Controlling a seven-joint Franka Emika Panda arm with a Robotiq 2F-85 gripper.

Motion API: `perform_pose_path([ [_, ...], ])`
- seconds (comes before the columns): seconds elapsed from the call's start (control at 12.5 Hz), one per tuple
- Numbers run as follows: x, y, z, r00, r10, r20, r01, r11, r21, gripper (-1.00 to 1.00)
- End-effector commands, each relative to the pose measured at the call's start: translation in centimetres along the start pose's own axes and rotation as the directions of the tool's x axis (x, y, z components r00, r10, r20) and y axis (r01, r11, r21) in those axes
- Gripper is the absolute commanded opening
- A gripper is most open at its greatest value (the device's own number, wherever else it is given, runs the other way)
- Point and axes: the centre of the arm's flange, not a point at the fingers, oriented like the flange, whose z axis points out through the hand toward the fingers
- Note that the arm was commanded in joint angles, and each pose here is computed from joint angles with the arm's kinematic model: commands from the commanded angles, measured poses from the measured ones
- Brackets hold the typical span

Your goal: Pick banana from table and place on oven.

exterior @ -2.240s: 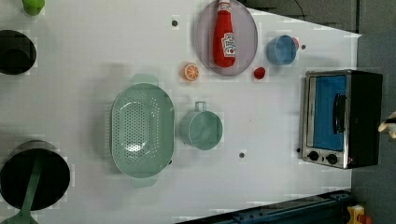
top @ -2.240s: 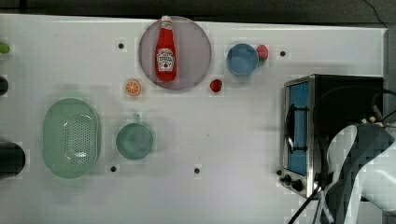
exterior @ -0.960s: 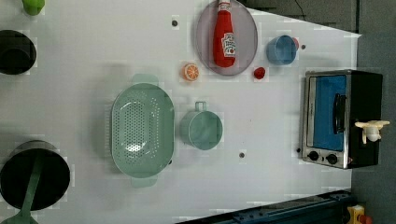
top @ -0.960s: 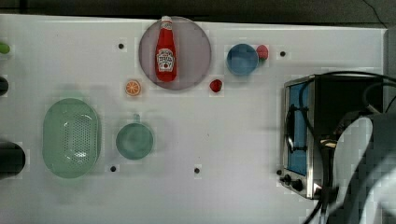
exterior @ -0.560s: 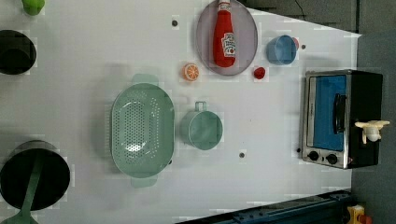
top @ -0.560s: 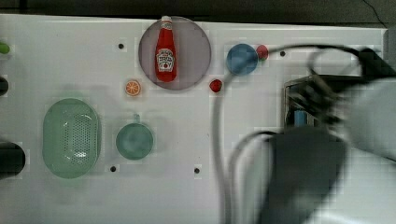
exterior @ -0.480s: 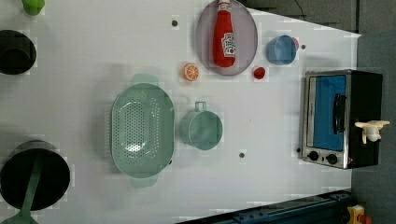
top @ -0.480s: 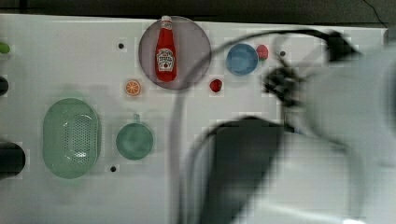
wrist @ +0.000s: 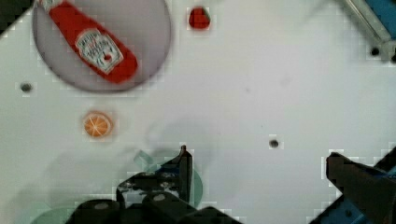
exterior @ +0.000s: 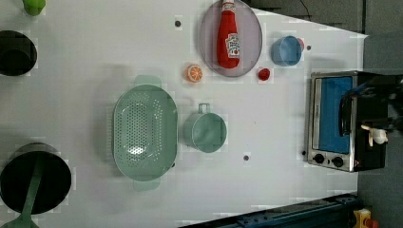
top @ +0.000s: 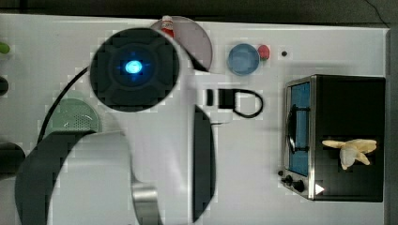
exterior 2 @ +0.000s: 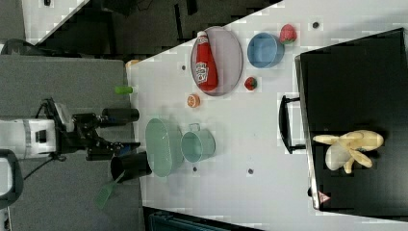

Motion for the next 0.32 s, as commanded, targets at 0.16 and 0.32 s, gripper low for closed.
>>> perform_pose_path([
  [0.16, 4.62, 7.95, -2.29, 0.966, 0.258, -0.01, -0.257, 0.965, 0.051, 1.0],
  [0.32, 4.43, 8.11, -1.92, 0.966, 0.258, -0.006, -0.257, 0.965, 0.045, 1.0],
])
